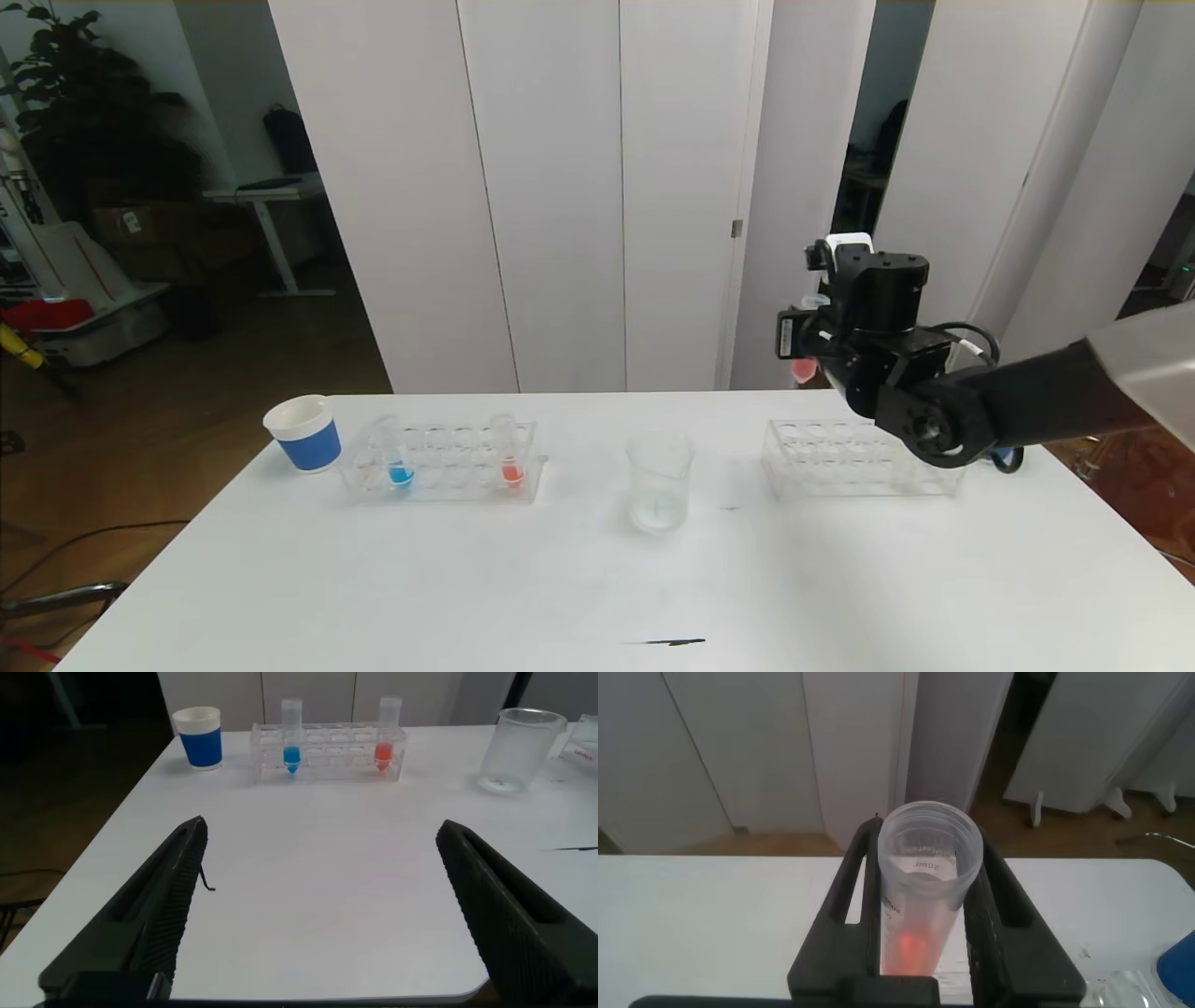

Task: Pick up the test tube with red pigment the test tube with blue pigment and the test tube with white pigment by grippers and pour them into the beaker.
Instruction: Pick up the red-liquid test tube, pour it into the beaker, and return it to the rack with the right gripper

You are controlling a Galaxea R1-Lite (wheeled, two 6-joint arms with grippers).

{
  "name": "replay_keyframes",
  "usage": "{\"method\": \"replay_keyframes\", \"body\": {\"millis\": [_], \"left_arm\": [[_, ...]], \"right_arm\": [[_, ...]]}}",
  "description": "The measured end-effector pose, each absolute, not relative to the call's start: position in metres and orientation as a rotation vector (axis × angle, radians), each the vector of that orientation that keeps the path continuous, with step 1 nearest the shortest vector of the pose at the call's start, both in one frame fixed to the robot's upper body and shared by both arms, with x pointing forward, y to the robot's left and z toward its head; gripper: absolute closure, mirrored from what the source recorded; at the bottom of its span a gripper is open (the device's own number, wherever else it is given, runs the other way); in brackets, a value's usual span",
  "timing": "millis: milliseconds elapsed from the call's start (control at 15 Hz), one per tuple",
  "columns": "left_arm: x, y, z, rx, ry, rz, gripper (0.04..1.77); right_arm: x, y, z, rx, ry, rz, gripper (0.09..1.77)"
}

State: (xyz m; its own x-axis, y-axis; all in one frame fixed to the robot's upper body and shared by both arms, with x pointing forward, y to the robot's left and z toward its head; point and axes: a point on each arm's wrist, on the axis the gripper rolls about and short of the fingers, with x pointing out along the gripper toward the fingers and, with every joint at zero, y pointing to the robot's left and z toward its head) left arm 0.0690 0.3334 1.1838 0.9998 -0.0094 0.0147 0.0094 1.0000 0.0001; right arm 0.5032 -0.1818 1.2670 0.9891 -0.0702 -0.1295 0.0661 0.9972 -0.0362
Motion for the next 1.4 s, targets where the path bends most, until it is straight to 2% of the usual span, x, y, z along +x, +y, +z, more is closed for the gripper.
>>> {"method": "replay_keyframes", "body": {"millis": [200, 333, 1067, 1200, 1400], "left_arm": [[0.069, 0.333, 1.184, 0.000, -0.014, -0.009, 0.06], [0.069, 0.333, 1.184, 0.000, -0.014, -0.009, 0.06], [0.069, 0.333, 1.184, 0.000, -0.014, -0.009, 0.06], [0.069, 0.333, 1.184, 0.000, -0.014, -0.009, 0.06], [0.069, 0.333, 1.184, 0.000, -0.014, -0.009, 0.06]], "right_arm": [[0.514, -0.177, 1.293, -0.019, 0.126, -0.056, 1.28], [0.520, -0.173, 1.298, -0.009, 0.122, 0.026, 1.28], [0.513, -0.137, 1.273, -0.003, 0.188, 0.556, 1.28], [0.508, -0.129, 1.270, -0.046, 0.183, 0.610, 1.28], [0.503, -0.124, 1.263, -0.226, 0.128, 0.646, 1.28]]}}
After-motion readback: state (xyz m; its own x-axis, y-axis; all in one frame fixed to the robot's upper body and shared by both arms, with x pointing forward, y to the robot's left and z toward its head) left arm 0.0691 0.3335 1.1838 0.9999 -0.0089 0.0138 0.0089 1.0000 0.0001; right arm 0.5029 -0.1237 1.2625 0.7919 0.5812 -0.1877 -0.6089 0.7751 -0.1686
